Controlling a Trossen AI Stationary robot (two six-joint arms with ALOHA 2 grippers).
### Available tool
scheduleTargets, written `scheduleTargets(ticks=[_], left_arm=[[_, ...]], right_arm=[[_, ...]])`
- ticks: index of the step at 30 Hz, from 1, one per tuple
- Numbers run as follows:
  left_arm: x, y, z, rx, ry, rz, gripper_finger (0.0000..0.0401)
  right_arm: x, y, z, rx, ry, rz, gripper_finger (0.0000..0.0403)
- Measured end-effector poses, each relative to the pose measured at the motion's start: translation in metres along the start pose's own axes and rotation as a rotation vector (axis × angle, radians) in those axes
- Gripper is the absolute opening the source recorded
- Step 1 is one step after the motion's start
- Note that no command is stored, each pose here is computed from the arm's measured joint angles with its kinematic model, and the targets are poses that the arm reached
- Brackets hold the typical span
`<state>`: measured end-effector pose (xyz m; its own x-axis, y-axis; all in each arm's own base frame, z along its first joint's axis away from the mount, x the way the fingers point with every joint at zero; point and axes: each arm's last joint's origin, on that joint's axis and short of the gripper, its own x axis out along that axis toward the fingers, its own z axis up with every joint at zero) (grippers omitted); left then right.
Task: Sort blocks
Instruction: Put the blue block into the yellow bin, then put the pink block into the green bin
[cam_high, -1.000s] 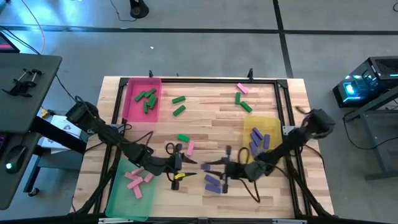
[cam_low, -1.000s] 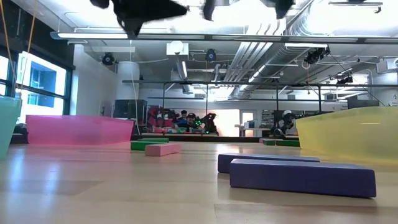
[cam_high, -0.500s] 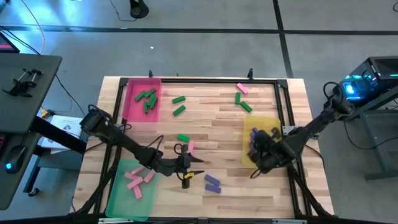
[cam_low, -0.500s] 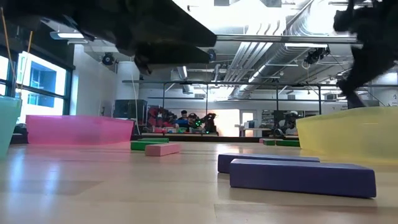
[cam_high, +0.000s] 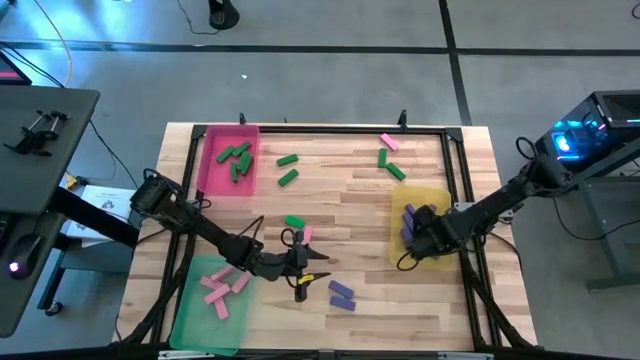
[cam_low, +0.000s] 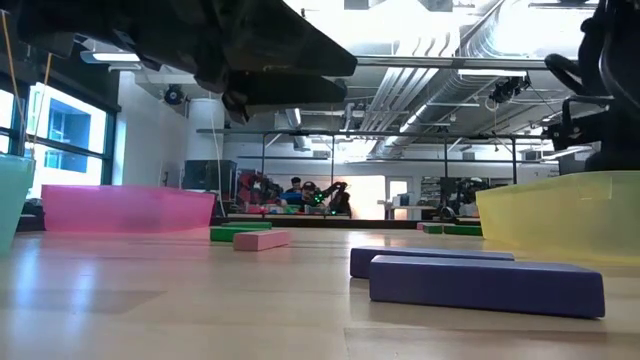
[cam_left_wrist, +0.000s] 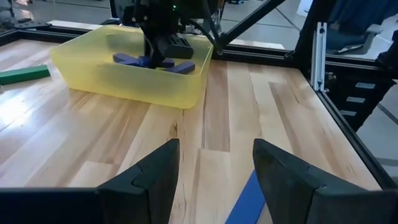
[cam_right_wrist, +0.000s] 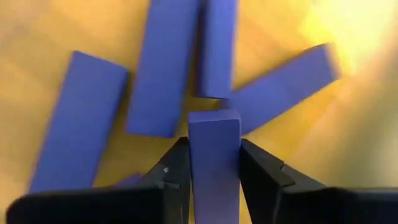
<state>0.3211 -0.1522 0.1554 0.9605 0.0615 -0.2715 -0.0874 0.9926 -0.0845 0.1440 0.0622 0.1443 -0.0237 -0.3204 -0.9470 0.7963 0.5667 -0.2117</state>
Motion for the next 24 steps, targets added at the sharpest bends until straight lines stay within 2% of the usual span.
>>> scheduleTargets(ticks=[6,10,15,17,20,24], left_arm=[[0.000,0.000,0.000,0.001,0.001,-0.001,0.0193],[0.000,0.000,0.000,-0.005,0.001,-0.001,0.0193],[0.000,0.000,0.000,-0.007,-0.003,0.012,0.0193],[0.000,0.001,0.000,-0.008,-0.004,0.019,0.0193],[0.000,0.001,-0.001,-0.005,-0.004,0.049,0.0193],[-0.002,0.006,-0.005,-0.107,0.003,0.205,0.0193]], right_arm=[[-0.004,0.002,0.002,-0.072,-0.020,0.021,0.0144],[-0.013,-0.001,0.005,-0.108,-0.040,-0.014,0.0188],[-0.038,-0.003,0.014,-0.086,-0.138,-0.007,0.0199],[-0.051,-0.004,0.017,-0.073,-0.215,-0.002,0.0199],[-0.070,0.002,0.019,-0.066,-0.385,0.069,0.0199],[-0.092,0.024,0.013,-0.088,-0.652,0.252,0.0199]])
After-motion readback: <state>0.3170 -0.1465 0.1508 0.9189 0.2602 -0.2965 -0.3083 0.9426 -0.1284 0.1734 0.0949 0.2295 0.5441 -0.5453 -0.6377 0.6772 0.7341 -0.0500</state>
